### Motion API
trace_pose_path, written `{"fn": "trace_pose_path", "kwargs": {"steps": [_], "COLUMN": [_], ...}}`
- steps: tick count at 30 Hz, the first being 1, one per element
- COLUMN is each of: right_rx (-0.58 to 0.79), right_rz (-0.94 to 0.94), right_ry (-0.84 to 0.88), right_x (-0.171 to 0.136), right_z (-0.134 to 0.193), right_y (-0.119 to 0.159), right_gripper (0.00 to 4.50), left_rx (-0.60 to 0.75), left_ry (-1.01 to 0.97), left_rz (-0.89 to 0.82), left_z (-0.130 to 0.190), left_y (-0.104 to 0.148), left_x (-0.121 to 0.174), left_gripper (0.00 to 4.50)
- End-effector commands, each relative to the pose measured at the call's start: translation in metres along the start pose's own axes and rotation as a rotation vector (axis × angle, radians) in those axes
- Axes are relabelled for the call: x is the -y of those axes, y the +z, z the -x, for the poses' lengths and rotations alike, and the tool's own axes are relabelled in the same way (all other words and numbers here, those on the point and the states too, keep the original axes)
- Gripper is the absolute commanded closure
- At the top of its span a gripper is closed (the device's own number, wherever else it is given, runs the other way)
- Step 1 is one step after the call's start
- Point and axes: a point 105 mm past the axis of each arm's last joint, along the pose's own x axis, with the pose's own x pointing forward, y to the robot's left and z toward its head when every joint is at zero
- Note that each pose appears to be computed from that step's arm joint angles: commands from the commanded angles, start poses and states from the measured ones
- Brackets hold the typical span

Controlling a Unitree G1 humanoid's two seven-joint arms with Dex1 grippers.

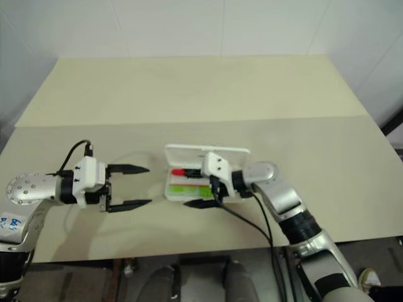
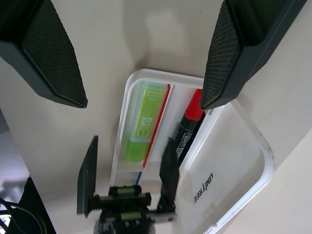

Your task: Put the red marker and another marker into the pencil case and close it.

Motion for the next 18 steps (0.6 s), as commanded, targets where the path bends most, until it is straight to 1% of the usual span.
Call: {"fn": "trace_pose_path", "kwargs": {"steps": [1, 6, 8, 11, 12, 13, 18], "right_rx": [0.09, 0.132, 0.137, 0.109, 0.094, 0.08, 0.02], "right_rz": [0.046, 0.023, -0.008, -0.046, -0.069, -0.087, -0.138], "right_ry": [0.013, 0.003, -0.031, -0.112, -0.134, -0.151, -0.334], "right_x": [-0.004, -0.016, -0.022, -0.027, -0.03, -0.033, -0.041], "right_z": [0.006, 0.02, 0.036, 0.058, 0.067, 0.073, 0.113], "right_y": [0.03, 0.041, 0.041, 0.035, 0.033, 0.031, 0.022], "right_gripper": [0.22, 0.22, 0.22, 0.22, 0.1, 0.1, 0.1], "left_rx": [0.017, 0.024, 0.03, 0.036, 0.038, 0.04, 0.07], "left_ry": [-0.011, -0.019, -0.021, -0.025, -0.03, -0.034, -0.059], "left_rz": [-0.047, -0.051, -0.052, -0.05, -0.048, -0.047, -0.035], "left_z": [-0.001, -0.003, -0.004, -0.005, -0.006, -0.007, -0.017], "left_y": [0.011, 0.012, 0.013, 0.013, 0.013, 0.014, 0.016], "left_x": [0.001, 0.001, 0.001, 0.002, 0.003, 0.003, 0.006], "left_gripper": [0.55, 0.55, 0.55, 0.55, 0.55, 0.55, 0.55]}}
